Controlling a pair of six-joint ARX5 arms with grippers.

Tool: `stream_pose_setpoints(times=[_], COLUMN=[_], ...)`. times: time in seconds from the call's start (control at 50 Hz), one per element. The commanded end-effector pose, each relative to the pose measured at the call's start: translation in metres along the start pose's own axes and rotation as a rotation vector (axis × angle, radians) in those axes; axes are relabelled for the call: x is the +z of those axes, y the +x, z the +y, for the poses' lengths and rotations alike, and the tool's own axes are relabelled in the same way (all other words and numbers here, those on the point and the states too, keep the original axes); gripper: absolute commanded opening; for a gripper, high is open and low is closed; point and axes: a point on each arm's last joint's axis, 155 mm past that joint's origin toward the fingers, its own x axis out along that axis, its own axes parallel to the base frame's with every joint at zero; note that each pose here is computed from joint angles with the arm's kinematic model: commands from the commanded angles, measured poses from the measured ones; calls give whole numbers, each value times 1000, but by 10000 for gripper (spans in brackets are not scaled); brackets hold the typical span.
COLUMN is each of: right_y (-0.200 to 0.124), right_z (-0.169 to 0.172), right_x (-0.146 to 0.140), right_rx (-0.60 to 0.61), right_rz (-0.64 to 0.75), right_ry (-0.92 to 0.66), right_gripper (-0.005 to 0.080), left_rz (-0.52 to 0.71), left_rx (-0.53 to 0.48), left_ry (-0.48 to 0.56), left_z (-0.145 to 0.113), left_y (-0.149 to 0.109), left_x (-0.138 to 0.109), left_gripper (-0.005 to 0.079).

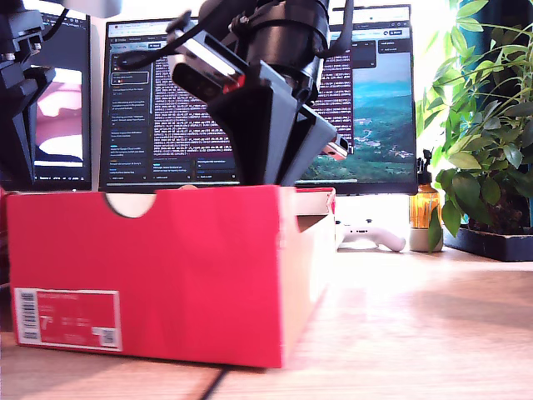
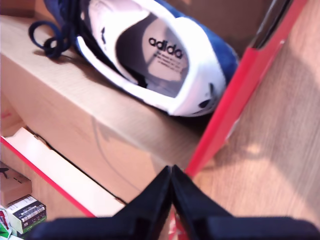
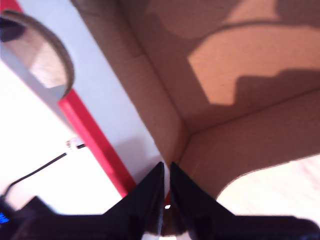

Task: Pack the blue shoes by picking the first shoe and placing it inside the red shoebox, left side, then picking and rotating the second shoe and placing it in the shoebox

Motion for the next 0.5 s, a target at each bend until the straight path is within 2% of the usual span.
stream_pose_setpoints(times=[0.0, 0.24, 0.34, 0.48], right_y=[13, 8, 7, 7], right_z=[-13, -36, -47, -49], right_x=[-10, -11, -13, -13], right_rx=[-27, -47, -109, -115], right_rz=[60, 53, 57, 57], right_ry=[26, 87, 87, 87], right_gripper=[-12, -12, -13, -12], left_rz=[1, -3, -5, -9], left_rx=[0, 3, 5, 8], left_ry=[-6, -8, -9, -11], left_z=[0, 1, 1, 2], left_y=[3, 3, 3, 3], left_x=[1, 2, 2, 4], left_gripper=[-19, -19, -19, -19])
